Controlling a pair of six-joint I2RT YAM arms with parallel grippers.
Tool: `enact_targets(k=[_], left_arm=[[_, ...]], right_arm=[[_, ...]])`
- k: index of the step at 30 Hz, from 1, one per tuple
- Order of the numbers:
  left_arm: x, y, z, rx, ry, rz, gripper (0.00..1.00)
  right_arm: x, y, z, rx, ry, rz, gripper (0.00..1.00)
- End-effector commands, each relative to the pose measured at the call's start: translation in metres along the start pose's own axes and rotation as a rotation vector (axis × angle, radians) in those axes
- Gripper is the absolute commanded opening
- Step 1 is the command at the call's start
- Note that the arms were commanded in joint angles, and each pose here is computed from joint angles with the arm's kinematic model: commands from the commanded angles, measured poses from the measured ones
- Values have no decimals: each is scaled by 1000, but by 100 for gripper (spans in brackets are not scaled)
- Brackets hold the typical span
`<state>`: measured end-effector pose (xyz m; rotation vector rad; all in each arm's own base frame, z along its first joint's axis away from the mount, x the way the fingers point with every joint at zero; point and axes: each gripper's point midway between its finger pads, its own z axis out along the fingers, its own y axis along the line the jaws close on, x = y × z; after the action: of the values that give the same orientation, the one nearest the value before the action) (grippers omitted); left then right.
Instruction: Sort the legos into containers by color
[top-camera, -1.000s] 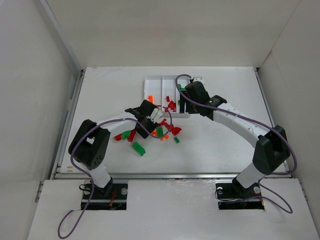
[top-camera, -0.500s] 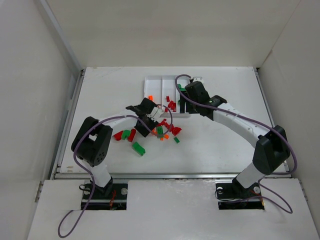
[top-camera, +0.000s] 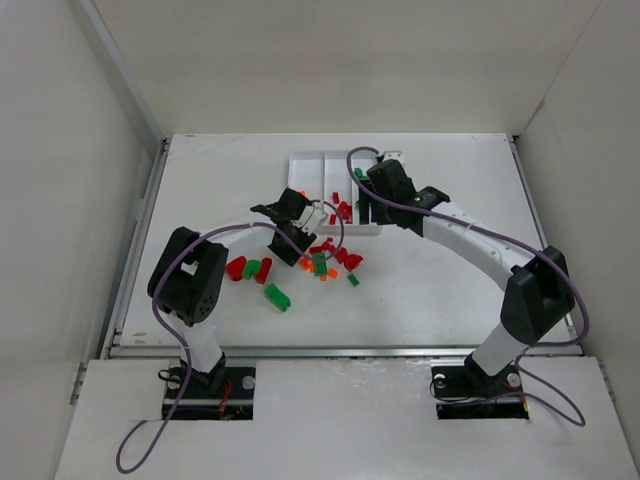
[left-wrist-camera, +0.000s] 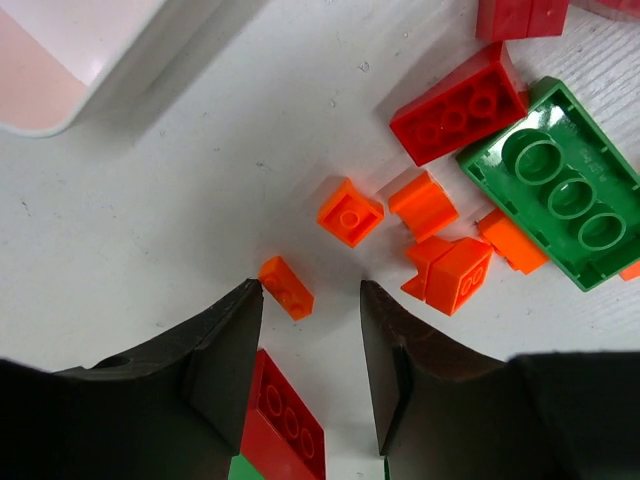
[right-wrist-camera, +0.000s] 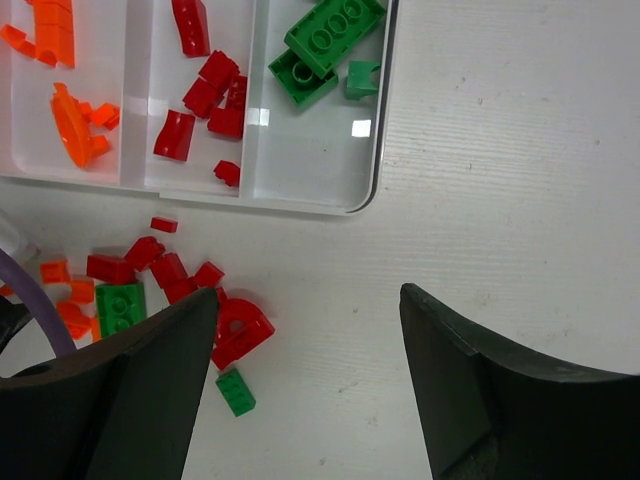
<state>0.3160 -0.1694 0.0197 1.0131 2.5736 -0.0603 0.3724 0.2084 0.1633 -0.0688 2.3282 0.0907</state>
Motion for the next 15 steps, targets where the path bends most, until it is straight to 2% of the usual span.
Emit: enact_targets(k=[1, 4, 9, 13, 14, 15], left_arm=[[21, -4, 20, 19, 74, -32, 40], [23, -5, 20, 21, 83, -32, 38], [36, -1, 21, 5, 118, -40, 23], [41, 2, 21, -17, 133, -47, 7], [41, 2, 21, -17, 133, -47, 0], [41, 3, 21, -27, 135, -46, 0]], right_arm=[[-19, 6, -2, 5, -36, -6, 78], [-21, 8, 1, 8, -29, -18, 78], [-25, 10, 5, 8, -32, -37, 78], [-26, 12, 8, 10, -25, -40, 78], [-29, 13, 7, 7, -33, -36, 78], [-29, 13, 7, 7, -33, -36, 78]])
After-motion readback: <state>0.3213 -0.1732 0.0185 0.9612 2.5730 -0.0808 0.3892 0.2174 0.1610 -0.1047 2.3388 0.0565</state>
